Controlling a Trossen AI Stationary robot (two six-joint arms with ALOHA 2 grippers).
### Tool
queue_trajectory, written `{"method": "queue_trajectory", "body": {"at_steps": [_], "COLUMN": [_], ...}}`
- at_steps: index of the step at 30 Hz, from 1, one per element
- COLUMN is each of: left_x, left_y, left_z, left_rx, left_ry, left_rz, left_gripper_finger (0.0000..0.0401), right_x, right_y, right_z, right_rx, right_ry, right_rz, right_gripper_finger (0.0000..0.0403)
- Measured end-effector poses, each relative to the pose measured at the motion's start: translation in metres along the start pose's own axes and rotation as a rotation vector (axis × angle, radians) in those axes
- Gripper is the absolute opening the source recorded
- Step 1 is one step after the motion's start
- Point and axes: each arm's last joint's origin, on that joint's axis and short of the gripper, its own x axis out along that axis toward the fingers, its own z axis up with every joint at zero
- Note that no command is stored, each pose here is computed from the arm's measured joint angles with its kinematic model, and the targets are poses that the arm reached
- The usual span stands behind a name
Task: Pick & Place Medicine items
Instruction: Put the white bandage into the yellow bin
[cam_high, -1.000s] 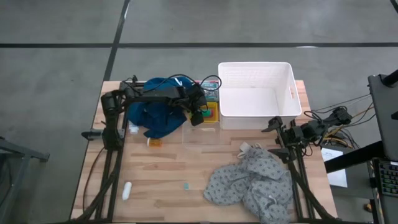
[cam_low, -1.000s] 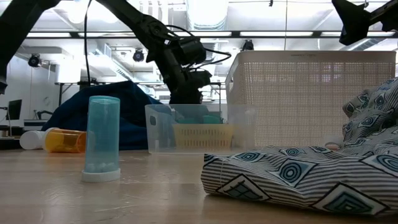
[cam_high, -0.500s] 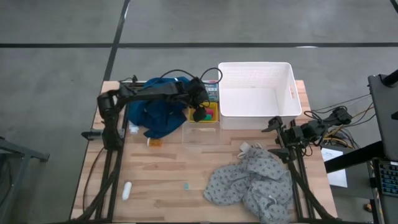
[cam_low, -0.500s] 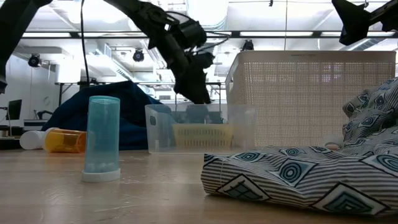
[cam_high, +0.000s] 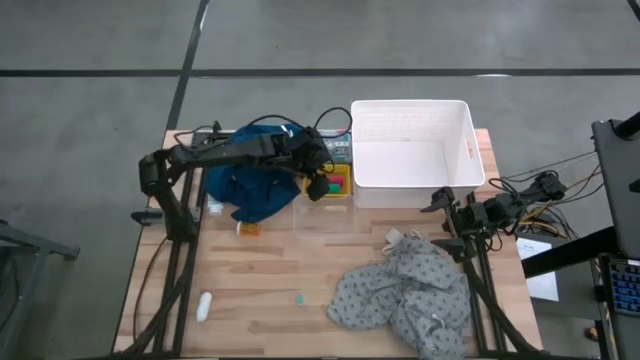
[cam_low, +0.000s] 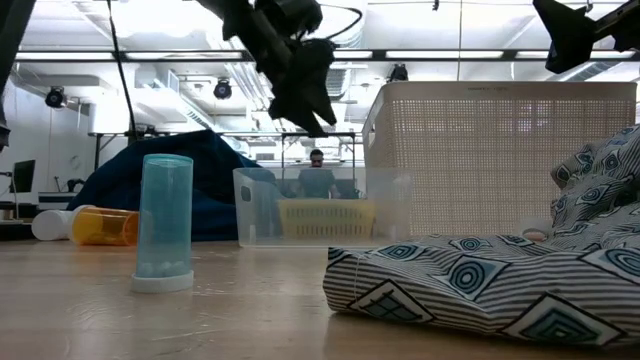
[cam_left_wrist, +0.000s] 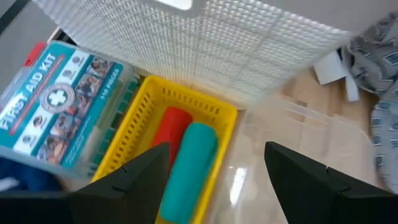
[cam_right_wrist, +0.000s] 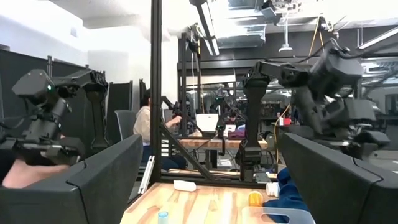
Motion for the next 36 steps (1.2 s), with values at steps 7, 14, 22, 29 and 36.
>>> {"method": "queue_trajectory", "body": {"at_steps": [7, 14, 22, 29, 36], "left_x": [-0.017, -0.029, -0.040, -0.052, -0.058], "left_y": [-0.019, -0.039, -0.065, -0.088, -0.101], "left_z": [-0.013, -0.033, -0.051, -0.058, -0.070], "left_rx": [-0.102, -0.223, -0.285, -0.307, -0.381], "left_ry": [0.098, 0.233, 0.310, 0.235, 0.268], "left_rz": [0.029, 0.177, 0.241, 0.323, 0.373], "left_gripper_finger": [0.0267, 0.0267, 0.0266, 0.0264, 0.0263], "right_x": [0.000, 0.000, 0.000, 0.000, 0.000], "right_y": [0.000, 0.000, 0.000, 0.000, 0.000], "right_z": [-0.001, -0.001, -0.002, -0.002, -0.002], "right_rx": [-0.004, -0.003, -0.004, -0.004, -0.004], "right_ry": [0.014, 0.013, 0.015, 0.015, 0.015], "right_rz": [0.001, 0.002, 0.002, 0.002, 0.002], "right_gripper_finger": [0.0380, 0.0380, 0.0380, 0.0380, 0.0380]}}
